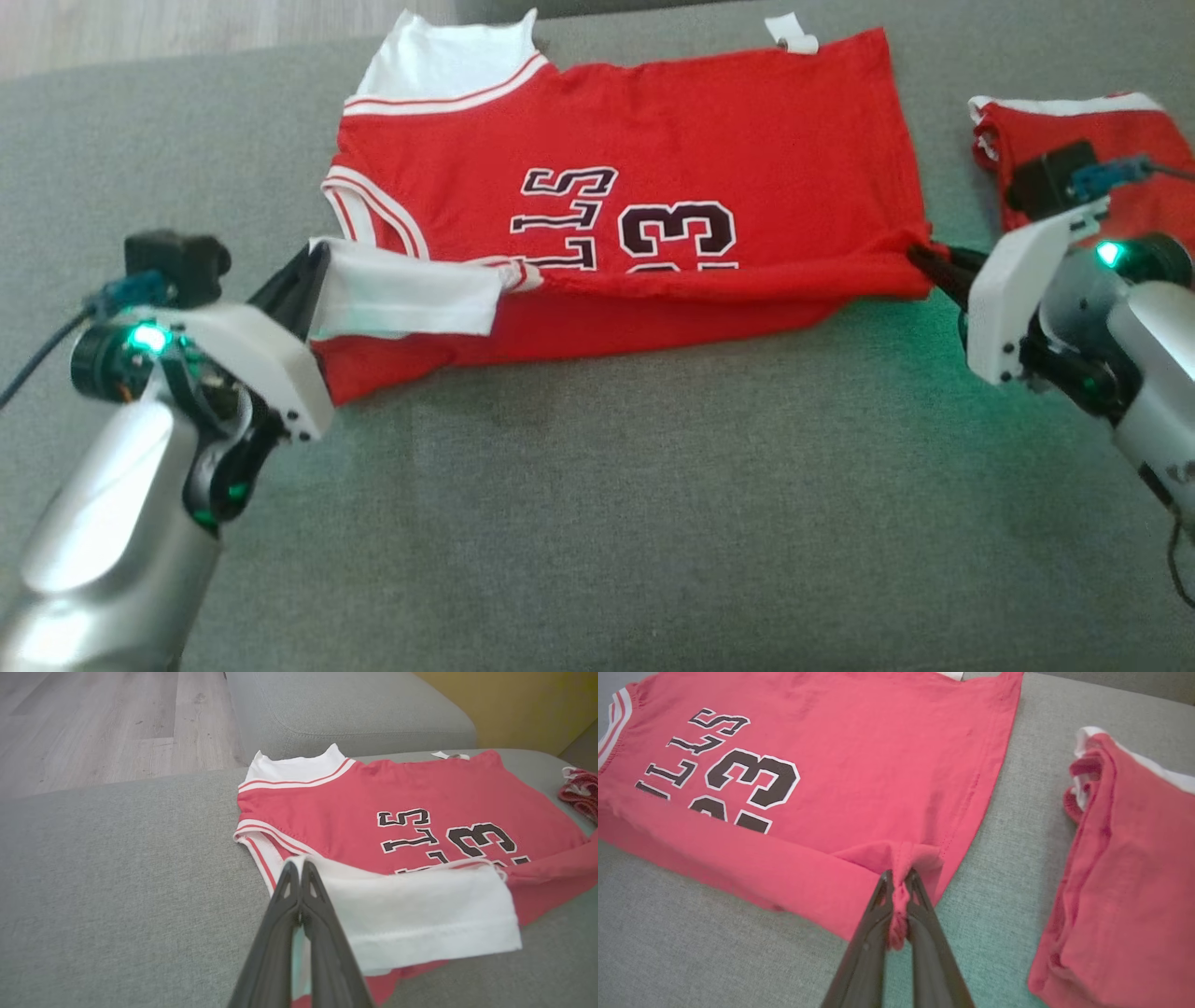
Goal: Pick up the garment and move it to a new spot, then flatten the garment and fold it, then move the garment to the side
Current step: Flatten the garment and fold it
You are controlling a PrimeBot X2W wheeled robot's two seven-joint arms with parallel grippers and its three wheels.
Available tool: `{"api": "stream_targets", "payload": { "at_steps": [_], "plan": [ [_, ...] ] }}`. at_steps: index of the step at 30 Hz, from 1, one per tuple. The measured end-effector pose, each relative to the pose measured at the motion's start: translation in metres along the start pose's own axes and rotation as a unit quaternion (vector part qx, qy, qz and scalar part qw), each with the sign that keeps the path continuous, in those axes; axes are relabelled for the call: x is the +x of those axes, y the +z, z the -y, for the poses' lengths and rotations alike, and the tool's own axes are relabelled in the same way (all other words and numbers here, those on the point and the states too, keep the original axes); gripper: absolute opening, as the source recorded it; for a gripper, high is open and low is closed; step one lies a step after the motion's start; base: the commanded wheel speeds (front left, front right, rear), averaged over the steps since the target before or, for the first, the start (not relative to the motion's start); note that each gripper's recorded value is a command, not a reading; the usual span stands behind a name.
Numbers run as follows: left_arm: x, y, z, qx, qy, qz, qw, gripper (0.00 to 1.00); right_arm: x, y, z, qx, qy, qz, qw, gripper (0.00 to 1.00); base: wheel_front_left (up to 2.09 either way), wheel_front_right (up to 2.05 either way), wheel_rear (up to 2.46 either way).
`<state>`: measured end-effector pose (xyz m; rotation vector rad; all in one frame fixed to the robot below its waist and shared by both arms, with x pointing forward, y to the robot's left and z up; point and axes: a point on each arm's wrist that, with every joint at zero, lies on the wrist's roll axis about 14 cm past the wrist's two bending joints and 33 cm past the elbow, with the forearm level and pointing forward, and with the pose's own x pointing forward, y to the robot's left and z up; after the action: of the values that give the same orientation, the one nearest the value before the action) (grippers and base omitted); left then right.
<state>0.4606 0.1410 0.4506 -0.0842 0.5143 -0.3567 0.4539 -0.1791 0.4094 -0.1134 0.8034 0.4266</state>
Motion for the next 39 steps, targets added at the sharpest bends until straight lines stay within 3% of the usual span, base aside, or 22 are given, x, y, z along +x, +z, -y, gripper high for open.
{"api": "stream_targets", "payload": {
  "at_steps": [6,7,8,11,14,16,21,26,39],
  "plan": [
    [0.020,-0.005,-0.011,0.018,0.008,-0.035,0.999,0.00,0.016,0.005,0.001,-0.006,0.002,-0.012,1.000,0.00,0.00,0.00,0.00],
    [0.025,-0.004,-0.013,0.020,0.009,-0.037,0.999,0.44,0.019,0.006,0.002,-0.007,0.000,-0.012,1.000,0.29,0.00,0.00,0.00],
    [0.029,-0.002,-0.015,0.022,0.011,-0.038,0.999,1.00,0.021,0.010,0.004,-0.011,-0.004,-0.007,1.000,1.00,0.00,0.00,0.00],
    [0.045,0.021,-0.019,0.027,0.022,-0.003,0.999,1.00,0.029,0.031,0.017,-0.020,-0.024,0.028,0.999,1.00,0.00,0.00,0.00],
    [0.057,0.069,-0.022,0.017,0.038,0.091,0.995,1.00,0.031,0.066,0.029,-0.019,-0.041,0.092,0.995,1.00,0.00,0.00,0.00],
    [0.055,0.114,-0.023,-0.002,0.049,0.188,0.981,1.00,0.030,0.089,0.027,-0.021,-0.044,0.147,0.988,1.00,0.00,0.00,0.00],
    [0.037,0.139,-0.020,-0.018,0.052,0.277,0.959,1.00,0.014,0.108,0.030,-0.027,-0.060,0.225,0.972,1.00,0.00,0.00,0.00],
    [0.013,0.137,-0.013,-0.028,0.051,0.312,0.948,1.00,-0.019,0.127,0.037,-0.030,-0.086,0.314,0.945,1.00,0.00,0.00,0.00],
    [-0.037,0.071,0.015,-0.050,0.063,0.303,0.950,1.00,-0.061,0.093,0.022,-0.007,-0.119,0.365,0.923,1.00,0.00,0.00,0.00]
  ]
}}
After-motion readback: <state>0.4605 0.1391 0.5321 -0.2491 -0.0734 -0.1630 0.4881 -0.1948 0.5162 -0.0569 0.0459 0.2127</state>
